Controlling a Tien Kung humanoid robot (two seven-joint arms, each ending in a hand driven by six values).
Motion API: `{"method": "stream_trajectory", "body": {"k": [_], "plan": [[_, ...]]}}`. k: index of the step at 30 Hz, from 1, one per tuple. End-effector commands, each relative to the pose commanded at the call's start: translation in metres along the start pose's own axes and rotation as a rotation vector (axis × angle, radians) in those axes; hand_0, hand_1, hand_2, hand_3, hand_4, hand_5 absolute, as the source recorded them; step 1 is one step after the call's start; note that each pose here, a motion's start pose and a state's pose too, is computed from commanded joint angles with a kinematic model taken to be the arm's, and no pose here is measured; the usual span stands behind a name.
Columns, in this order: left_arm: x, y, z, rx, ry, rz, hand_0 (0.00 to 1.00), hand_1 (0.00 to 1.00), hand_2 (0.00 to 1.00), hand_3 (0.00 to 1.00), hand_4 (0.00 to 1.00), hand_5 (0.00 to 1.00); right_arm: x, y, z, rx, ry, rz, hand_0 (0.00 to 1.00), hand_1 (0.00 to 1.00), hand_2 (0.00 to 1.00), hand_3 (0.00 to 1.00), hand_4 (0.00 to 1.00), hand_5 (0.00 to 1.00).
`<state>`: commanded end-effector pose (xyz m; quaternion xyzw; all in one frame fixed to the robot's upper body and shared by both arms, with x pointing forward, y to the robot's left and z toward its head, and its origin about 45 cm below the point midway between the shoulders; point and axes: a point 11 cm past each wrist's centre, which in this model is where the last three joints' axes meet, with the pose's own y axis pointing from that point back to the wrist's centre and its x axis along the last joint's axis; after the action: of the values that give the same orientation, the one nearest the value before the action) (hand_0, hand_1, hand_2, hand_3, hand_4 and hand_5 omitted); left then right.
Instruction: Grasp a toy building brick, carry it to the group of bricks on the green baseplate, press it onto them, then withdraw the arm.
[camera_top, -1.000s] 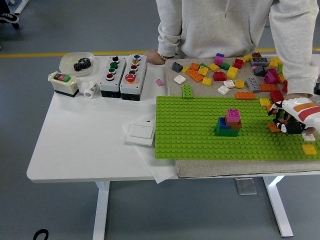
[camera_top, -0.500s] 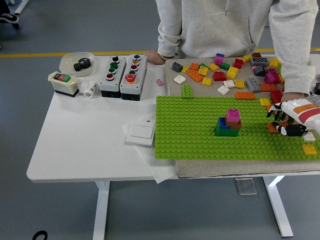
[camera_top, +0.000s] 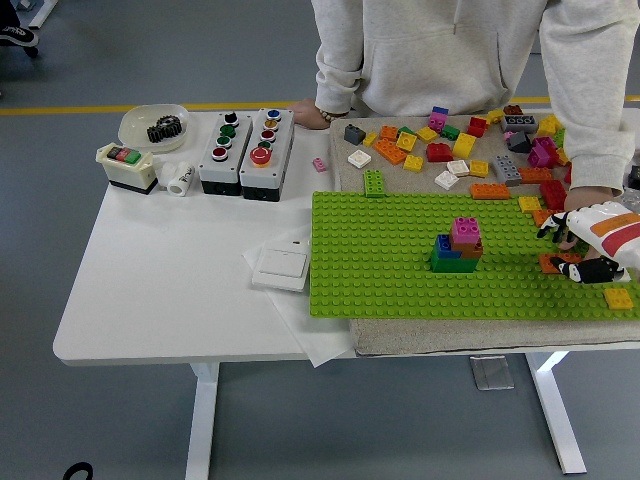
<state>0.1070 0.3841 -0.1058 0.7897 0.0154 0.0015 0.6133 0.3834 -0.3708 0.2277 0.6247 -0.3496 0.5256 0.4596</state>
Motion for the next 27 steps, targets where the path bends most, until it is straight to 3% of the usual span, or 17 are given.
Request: {"method": "stream_trajectory", "body": {"k": [11, 17, 18, 23, 24, 27], "plan": [[0.001, 0.000, -0.001, 0.003, 0.011, -0.004, 0.843, 0.832, 0.838, 0.640, 0.721, 0.619, -0.013, 0.014, -0.010, 0.000, -0.032, -0.084, 0.337, 0.436, 0.499, 0.532, 0.663, 0.205], [0.001, 0.001, -0.002, 0.006, 0.008, -0.008, 0.842, 0.833, 0.838, 0.639, 0.722, 0.621, -0.008, 0.008, -0.004, -0.014, -0.031, -0.041, 0.365, 0.451, 0.513, 0.549, 0.679, 0.203], [0.001, 0.001, -0.002, 0.005, 0.008, -0.009, 0.842, 0.833, 0.837, 0.639, 0.721, 0.621, -0.008, 0.008, -0.003, -0.017, -0.029, -0.042, 0.467, 0.550, 0.596, 0.618, 0.734, 0.241], [0.001, 0.001, -0.003, 0.007, 0.003, -0.013, 0.842, 0.833, 0.837, 0.639, 0.721, 0.621, -0.012, 0.006, -0.003, -0.028, -0.030, -0.067, 0.467, 0.550, 0.596, 0.618, 0.734, 0.241], [0.001, 0.001, -0.003, 0.007, 0.003, -0.013, 0.842, 0.834, 0.837, 0.638, 0.719, 0.620, -0.012, 0.006, -0.003, -0.027, -0.031, -0.069, 0.402, 0.494, 0.545, 0.585, 0.732, 0.239], [0.001, 0.001, -0.003, 0.008, 0.000, -0.013, 0.842, 0.834, 0.837, 0.638, 0.719, 0.620, -0.011, 0.006, -0.007, -0.018, -0.033, -0.084, 0.402, 0.494, 0.545, 0.585, 0.732, 0.239]]}}
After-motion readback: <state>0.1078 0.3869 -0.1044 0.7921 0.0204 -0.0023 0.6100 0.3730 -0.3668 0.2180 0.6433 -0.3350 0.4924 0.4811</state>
